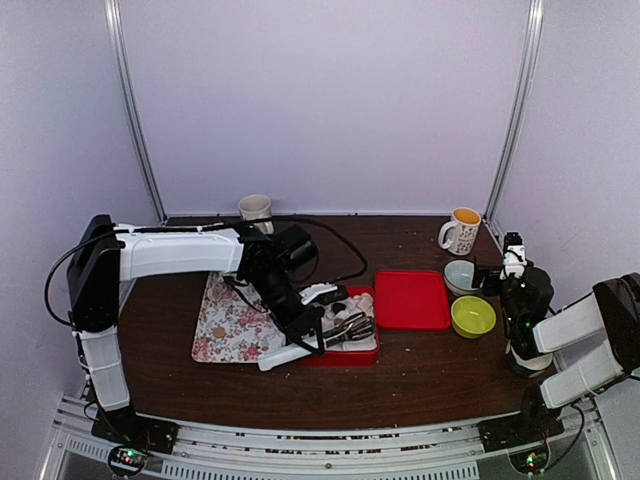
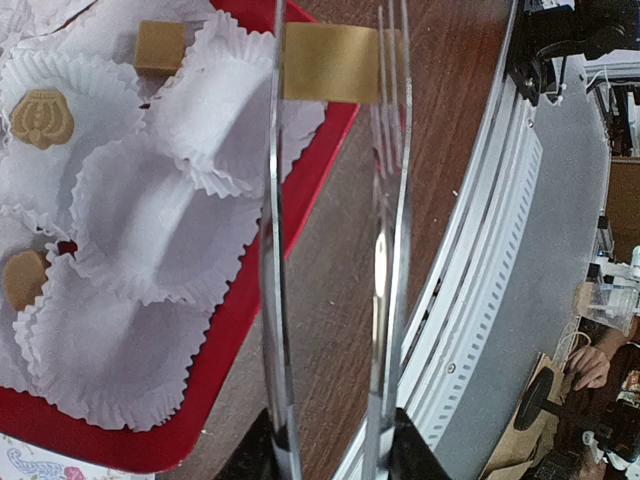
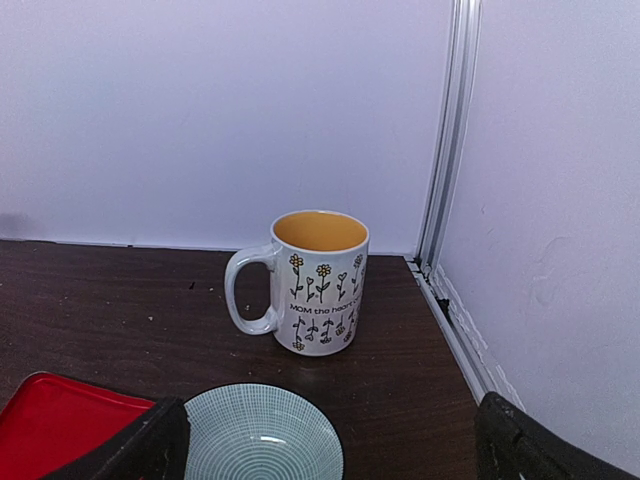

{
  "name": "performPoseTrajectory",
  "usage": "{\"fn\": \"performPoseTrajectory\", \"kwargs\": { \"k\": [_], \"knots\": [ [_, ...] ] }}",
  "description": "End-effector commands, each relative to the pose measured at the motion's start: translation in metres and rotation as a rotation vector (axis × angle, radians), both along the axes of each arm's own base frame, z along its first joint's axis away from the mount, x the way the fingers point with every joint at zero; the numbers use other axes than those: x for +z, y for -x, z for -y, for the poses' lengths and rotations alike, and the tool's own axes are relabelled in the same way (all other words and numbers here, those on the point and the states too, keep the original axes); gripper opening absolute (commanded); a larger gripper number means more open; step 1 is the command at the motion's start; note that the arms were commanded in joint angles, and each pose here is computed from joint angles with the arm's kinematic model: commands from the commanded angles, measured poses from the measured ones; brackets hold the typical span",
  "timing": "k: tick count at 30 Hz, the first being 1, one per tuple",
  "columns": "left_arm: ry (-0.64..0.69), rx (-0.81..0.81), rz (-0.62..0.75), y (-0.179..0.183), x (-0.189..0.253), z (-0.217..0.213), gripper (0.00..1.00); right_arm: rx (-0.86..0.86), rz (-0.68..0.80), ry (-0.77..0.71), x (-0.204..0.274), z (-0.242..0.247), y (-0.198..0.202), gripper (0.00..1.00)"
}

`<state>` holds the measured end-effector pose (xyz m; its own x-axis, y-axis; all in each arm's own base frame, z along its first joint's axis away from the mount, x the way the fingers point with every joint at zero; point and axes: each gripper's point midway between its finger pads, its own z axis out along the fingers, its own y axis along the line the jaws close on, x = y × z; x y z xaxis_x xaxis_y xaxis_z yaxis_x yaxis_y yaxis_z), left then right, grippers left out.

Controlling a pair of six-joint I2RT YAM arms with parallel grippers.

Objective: Pack the chocolate
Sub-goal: Place the fake chocolate in the empty pocket of the box.

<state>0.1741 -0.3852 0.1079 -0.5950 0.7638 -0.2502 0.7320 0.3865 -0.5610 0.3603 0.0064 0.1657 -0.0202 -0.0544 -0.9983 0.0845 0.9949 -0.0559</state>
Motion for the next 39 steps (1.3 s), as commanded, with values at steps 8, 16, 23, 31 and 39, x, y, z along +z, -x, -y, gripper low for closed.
{"fn": "performPoseTrajectory", "kwargs": {
  "k": [8, 16, 23, 31, 39],
  "knots": [
    [-0.018, -0.048, -0.011, 0.003, -0.004, 0.005, 0.23, 0.001, 0.027, -0.007, 0.01, 0.001, -0.004, 1.0],
    [-0.027, -0.051, -0.016, 0.004, -0.008, 0.007, 0.24, 0.001, 0.027, -0.008, 0.01, 0.001, -0.004, 1.0],
    [-0.026, -0.055, -0.019, 0.004, -0.01, 0.012, 0.25, 0.001, 0.028, -0.008, 0.011, 0.001, -0.004, 1.0],
    [-0.035, -0.06, -0.018, 0.005, -0.013, 0.013, 0.29, 0.001, 0.027, -0.008, 0.01, 0.001, -0.004, 1.0],
    [-0.042, -0.06, -0.003, 0.004, -0.014, 0.013, 0.34, 0.001, 0.028, -0.008, 0.011, 0.001, -0.004, 1.0]
  ]
}}
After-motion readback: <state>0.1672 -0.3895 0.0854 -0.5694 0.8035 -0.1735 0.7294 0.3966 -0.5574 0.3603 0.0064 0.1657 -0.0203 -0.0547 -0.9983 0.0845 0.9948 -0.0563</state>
